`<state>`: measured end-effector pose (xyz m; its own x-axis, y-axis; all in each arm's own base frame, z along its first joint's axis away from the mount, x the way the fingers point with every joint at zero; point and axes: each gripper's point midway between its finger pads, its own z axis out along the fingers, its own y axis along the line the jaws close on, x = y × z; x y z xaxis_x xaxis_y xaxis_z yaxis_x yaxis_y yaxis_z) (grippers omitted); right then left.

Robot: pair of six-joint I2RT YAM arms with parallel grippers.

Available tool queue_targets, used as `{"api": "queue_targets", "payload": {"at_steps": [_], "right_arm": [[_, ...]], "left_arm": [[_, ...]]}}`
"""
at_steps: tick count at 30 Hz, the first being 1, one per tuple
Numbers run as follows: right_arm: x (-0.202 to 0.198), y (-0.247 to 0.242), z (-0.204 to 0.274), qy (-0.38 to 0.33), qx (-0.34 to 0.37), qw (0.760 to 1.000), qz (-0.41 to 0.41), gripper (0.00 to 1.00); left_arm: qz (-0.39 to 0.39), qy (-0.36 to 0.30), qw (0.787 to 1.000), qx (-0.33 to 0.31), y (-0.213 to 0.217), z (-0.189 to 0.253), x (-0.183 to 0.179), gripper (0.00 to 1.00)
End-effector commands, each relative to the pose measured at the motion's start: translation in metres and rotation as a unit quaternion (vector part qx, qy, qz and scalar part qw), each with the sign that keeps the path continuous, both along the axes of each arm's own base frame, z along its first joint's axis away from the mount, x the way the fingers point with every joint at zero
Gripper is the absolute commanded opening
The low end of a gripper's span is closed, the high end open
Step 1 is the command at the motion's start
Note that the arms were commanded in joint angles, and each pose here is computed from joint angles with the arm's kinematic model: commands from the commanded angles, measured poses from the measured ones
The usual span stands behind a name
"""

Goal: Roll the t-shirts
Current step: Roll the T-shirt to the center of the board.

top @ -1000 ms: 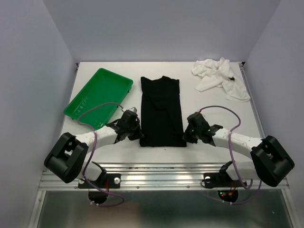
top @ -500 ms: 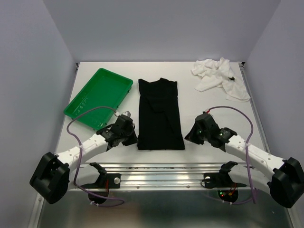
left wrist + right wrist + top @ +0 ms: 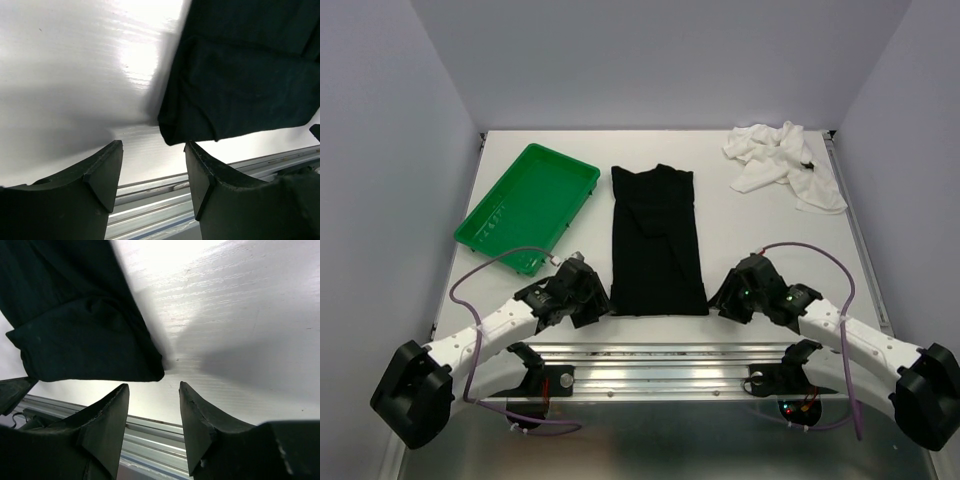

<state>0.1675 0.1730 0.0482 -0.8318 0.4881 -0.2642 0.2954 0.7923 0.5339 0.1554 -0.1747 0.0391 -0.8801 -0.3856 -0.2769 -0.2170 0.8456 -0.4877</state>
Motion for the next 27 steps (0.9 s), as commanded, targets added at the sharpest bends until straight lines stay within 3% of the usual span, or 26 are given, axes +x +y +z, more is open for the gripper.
{"api": "queue_targets", "payload": {"at_steps": [1, 8, 14, 17, 20, 23, 24, 27], "right_arm": [[0.002, 0.014, 0.0, -0.002, 0.034, 0.999, 0.01, 0.51], [0.002, 0.021, -0.015, 0.007, 0.047, 0.999, 0.013, 0.48], [0.004, 0.023, -0.025, 0.013, 0.042, 0.999, 0.012, 0.42], [0.006, 0.025, -0.026, 0.015, 0.044, 0.999, 0.014, 0.34], [0.008, 0.026, -0.025, 0.014, 0.042, 0.999, 0.012, 0.22], [0.011, 0.026, -0.022, 0.01, 0.04, 0.999, 0.01, 0.11], [0.011, 0.026, -0.021, 0.01, 0.039, 0.999, 0.011, 0.06], [0.014, 0.027, -0.014, 0.006, 0.038, 0.999, 0.009, 0.01]], "left_arm": [[0.01, 0.014, 0.999, -0.029, -0.01, -0.008, -0.002, 0.63], [0.01, 0.019, 0.999, -0.025, -0.011, -0.018, 0.0, 0.55], [0.012, 0.022, 0.999, -0.027, -0.013, -0.021, 0.001, 0.43], [0.013, 0.02, 0.999, -0.032, -0.015, -0.019, 0.002, 0.38], [0.012, 0.017, 0.999, -0.036, -0.017, -0.017, 0.004, 0.26], [0.012, 0.016, 0.999, -0.039, -0.018, -0.014, 0.005, 0.12], [0.012, 0.013, 0.999, -0.041, -0.02, -0.012, 0.007, 0.02], [0.014, 0.008, 0.999, -0.047, -0.023, -0.005, 0.01, 0.0]]}}
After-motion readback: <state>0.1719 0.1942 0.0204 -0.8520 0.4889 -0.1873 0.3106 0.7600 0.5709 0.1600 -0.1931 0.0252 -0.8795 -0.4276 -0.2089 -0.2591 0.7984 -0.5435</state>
